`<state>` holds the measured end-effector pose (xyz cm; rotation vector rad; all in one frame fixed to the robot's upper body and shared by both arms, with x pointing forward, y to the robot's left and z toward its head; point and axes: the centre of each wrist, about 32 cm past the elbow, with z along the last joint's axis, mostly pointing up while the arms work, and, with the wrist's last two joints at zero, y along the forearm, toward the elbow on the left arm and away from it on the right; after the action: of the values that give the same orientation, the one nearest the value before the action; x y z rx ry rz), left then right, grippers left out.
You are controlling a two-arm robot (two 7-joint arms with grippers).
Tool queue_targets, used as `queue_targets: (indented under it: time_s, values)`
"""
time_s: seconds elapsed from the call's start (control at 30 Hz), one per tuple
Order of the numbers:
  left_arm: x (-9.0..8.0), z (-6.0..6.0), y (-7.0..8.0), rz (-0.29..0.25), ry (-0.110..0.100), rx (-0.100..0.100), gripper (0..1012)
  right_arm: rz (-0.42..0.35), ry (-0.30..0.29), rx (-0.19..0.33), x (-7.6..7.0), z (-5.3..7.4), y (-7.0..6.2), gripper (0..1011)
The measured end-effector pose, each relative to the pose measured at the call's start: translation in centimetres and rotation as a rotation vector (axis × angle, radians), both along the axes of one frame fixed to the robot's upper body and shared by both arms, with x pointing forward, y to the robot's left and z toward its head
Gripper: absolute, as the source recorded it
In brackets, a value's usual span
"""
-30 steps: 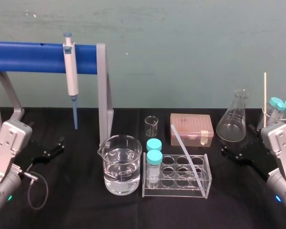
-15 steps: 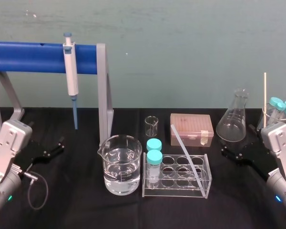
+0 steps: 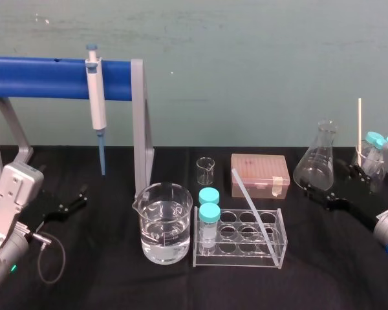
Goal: Pick up the stirring rod with one hand, then place it down.
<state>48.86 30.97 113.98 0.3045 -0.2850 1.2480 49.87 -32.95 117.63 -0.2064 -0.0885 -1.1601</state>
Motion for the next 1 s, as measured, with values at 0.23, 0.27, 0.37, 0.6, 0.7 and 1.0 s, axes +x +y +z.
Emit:
queue_targets:
  time_s: [0.23, 0.27, 0.37, 0.6, 0.7, 1.0]
  values:
    - [0.0, 0.0, 0.0, 0.0, 0.0, 0.0, 1000, 0.147, 0.072, 0.078, -0.3, 2.5, 0.2, 1004]
    - [0.0, 0.0, 0.0, 0.0, 0.0, 0.0, 1000, 0.162, 0.075, 0.08, -0.3, 2.7, 0.3, 1004]
    - [0.0, 0.0, 0.0, 0.0, 0.0, 0.0, 1000, 0.223, 0.085, 0.078, -0.6, 3.3, 0.8, 1004]
    - [0.0, 0.0, 0.0, 0.0, 0.0, 0.0, 1000, 0.33, 0.115, 0.04, -0.9, 4.0, 1.9, 1004]
    - [0.0, 0.0, 0.0, 0.0, 0.0, 0.0, 1000, 0.362, 0.129, 0.024, -0.8, 4.1, 2.2, 1004]
    - [0.0, 0.0, 0.0, 0.0, 0.0, 0.0, 1000, 0.397, 0.178, -0.001, 0.8, 3.7, 3.0, 1004]
